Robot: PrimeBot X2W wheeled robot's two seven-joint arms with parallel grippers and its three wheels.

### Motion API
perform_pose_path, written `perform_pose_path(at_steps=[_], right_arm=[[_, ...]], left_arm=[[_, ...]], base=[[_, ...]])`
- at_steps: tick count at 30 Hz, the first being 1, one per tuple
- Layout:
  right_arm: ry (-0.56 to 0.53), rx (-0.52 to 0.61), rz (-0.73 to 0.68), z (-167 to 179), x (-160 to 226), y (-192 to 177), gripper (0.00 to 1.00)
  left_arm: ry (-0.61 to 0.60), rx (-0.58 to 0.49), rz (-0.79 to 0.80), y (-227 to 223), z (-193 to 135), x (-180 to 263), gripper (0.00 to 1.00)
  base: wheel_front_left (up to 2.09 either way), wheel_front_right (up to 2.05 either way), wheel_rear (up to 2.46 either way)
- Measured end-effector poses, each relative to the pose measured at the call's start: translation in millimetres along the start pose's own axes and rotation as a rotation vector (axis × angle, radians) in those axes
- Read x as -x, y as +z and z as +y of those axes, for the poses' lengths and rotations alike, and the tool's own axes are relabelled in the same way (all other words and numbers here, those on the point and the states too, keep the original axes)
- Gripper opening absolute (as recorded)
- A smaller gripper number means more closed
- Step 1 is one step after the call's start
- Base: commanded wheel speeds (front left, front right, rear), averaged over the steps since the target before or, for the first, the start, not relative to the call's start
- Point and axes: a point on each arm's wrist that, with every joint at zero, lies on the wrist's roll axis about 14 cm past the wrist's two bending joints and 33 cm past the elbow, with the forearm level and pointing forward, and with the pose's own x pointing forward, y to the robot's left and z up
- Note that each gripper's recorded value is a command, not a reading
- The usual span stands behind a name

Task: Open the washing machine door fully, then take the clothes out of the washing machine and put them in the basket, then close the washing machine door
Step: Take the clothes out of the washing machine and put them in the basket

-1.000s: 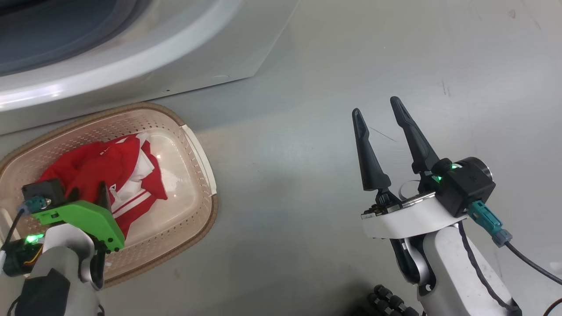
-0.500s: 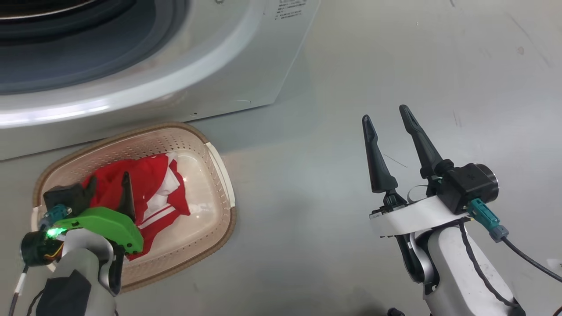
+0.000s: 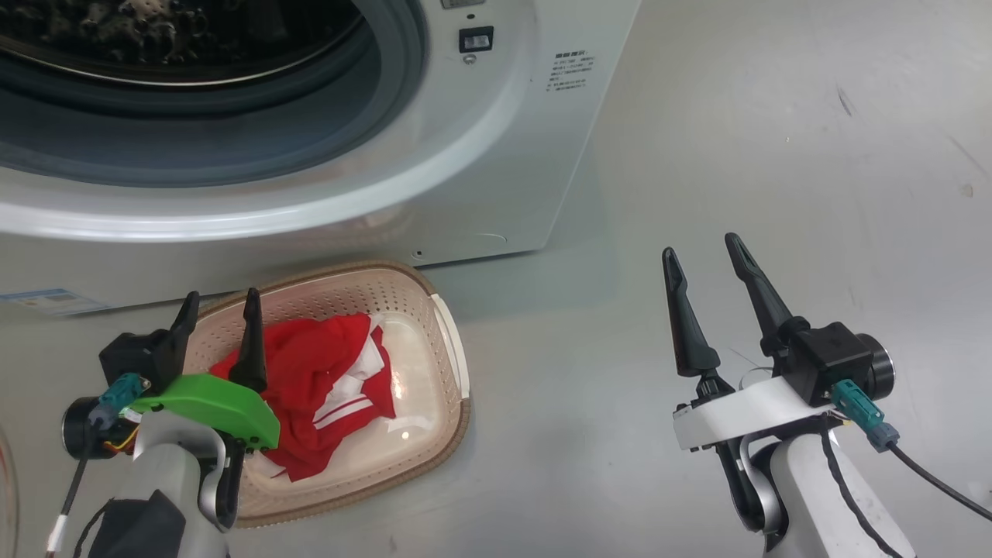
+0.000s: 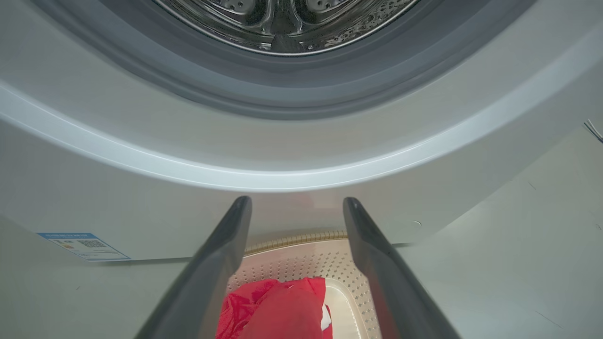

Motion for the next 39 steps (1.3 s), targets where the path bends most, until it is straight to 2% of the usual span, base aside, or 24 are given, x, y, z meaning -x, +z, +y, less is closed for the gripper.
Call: perform_pose_path(at_steps=[8,18,39], right_arm=[[0.039,-0.012,-0.028,15.3,14.2,12.2,1.0],[0.086,-0.017,-0.07,30.7,32.5,28.2,1.0],[0.089,-0.011,-0.089,36.4,75.1,33.1,1.0]], left_arm=[[-0.013,-0.051,-0.178,59.1,-4.3,31.9,1.0],[-0.014,-0.108,-0.346,108.0,-12.6,73.7,1.0],[0.025,-0.127,-0.372,85.4,-15.6,153.4,1.0]], base=[[0.0,0.0,0.0],[0.0,0.0,0.0],[0.0,0.0,0.0]])
